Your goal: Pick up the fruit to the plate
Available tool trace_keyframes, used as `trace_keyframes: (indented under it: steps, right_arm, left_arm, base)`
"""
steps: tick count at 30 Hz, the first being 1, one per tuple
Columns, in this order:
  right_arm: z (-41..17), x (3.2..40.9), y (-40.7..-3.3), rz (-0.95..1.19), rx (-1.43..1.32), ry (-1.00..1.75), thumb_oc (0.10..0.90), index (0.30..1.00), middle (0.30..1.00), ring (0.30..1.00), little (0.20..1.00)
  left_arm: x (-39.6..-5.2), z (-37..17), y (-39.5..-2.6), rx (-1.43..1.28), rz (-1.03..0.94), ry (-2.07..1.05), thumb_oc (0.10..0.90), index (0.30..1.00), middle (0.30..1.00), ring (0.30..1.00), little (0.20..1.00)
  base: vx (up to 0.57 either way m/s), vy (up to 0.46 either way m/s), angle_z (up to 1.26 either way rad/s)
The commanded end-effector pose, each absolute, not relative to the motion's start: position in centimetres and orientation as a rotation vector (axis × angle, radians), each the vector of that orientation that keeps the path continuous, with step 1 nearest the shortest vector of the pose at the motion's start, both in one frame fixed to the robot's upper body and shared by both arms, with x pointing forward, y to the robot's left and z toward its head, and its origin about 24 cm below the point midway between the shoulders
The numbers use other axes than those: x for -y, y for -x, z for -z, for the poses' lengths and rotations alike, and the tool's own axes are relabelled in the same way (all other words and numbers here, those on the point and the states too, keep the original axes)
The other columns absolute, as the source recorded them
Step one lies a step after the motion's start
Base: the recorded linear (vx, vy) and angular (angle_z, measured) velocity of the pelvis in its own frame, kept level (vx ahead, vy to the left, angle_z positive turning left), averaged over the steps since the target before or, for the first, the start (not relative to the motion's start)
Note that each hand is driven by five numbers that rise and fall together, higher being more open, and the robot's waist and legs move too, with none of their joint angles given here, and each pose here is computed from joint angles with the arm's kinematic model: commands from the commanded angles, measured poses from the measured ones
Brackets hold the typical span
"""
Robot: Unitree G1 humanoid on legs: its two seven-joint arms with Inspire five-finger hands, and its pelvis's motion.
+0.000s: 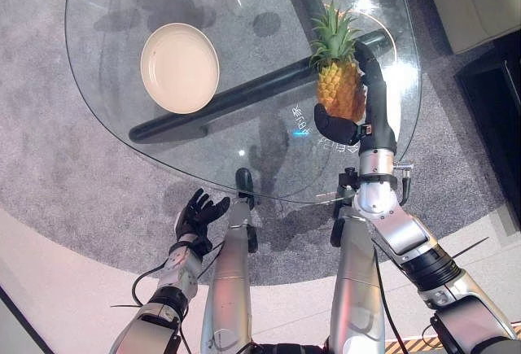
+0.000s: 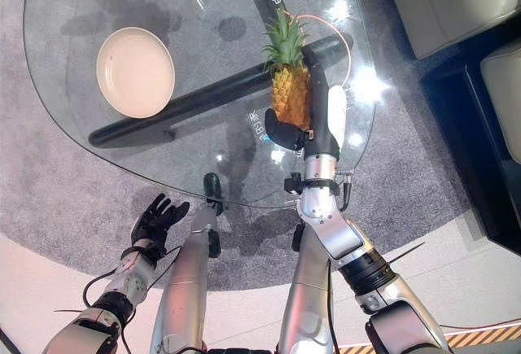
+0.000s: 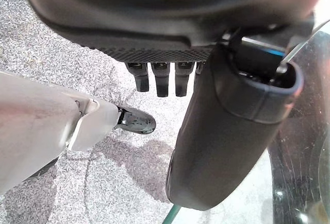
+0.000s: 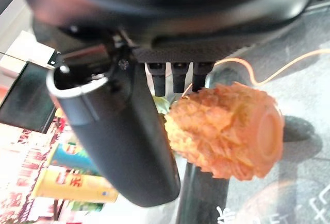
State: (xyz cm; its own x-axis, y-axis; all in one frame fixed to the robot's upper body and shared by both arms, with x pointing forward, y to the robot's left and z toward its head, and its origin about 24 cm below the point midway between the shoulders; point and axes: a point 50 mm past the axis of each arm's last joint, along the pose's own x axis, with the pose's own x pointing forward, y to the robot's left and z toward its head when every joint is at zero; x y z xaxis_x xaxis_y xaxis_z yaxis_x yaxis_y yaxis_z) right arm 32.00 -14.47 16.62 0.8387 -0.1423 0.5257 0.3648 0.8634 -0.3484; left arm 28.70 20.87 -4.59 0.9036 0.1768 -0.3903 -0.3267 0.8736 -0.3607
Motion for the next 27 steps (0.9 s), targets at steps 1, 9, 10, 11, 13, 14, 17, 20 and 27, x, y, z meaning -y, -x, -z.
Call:
trace_keyframes:
  steps: [1,9,10,11,13,14,17,20,27]
  right_arm:
    - [-18.2,13.3,-31.2,0.3,0.625,0.42,0.8,0.9,0.9,0.9,0.9]
    - [-17.4,13.7,-31.8,0.336,0.568,0.456,0.8,0.9,0.9,0.9,0.9]
    - [-17.1,13.8,-31.9,0.351,0.552,0.458,0.8,0.9,0.9,0.9,0.9]
    - [-17.0,13.8,-32.0,0.354,0.546,0.457,0.8,0.9,0.9,0.9,0.9]
    - [-16.8,13.8,-32.2,0.37,0.528,0.459,0.8,0.9,0.9,0.9,0.9]
    - [-16.7,13.8,-32.2,0.375,0.524,0.46,0.8,0.9,0.9,0.9,0.9]
    - [-16.5,13.8,-32.3,0.39,0.51,0.459,0.8,0.9,0.9,0.9,0.9]
    - [-16.4,13.9,-32.5,0.408,0.493,0.461,0.8,0.9,0.9,0.9,0.9]
    - [-15.9,14.3,-32.9,0.455,0.448,0.443,0.8,0.9,0.9,0.9,0.9]
  left_arm:
    - [-22.8,5.9,-26.8,-0.403,-0.33,0.35,0.8,0.9,0.9,0.9,0.9]
    - [-22.8,5.9,-26.8,-0.405,-0.323,0.347,0.8,0.9,0.9,0.9,0.9]
    - [-22.7,5.9,-26.8,-0.407,-0.321,0.346,0.8,0.9,0.9,0.9,0.9]
    - [-22.7,5.9,-26.8,-0.407,-0.321,0.345,0.8,0.9,0.9,0.9,0.9]
    - [-22.6,6.0,-26.8,-0.409,-0.318,0.343,0.8,0.9,0.9,0.9,0.9]
    - [-22.6,5.9,-26.8,-0.409,-0.318,0.343,0.8,0.9,0.9,0.9,0.9]
    - [-22.6,5.9,-26.9,-0.407,-0.315,0.34,0.8,0.9,0.9,0.9,0.9]
    - [-22.6,5.8,-27.0,-0.408,-0.312,0.336,0.8,0.9,0.9,0.9,0.9]
    - [-22.5,5.8,-27.0,-0.409,-0.308,0.335,0.8,0.9,0.9,0.9,0.9]
  base:
    - [0.0,0.0,0.0]
    - [0.0,0.0,0.0]
    - [0.0,0.0,0.0]
    - [0.0,0.0,0.0]
    - [0.0,0.0,0.0]
    - [0.0,0.0,0.0]
    - [0.0,0.0,0.0]
    - [0.0,0.0,0.0]
    - [0.0,0.0,0.0]
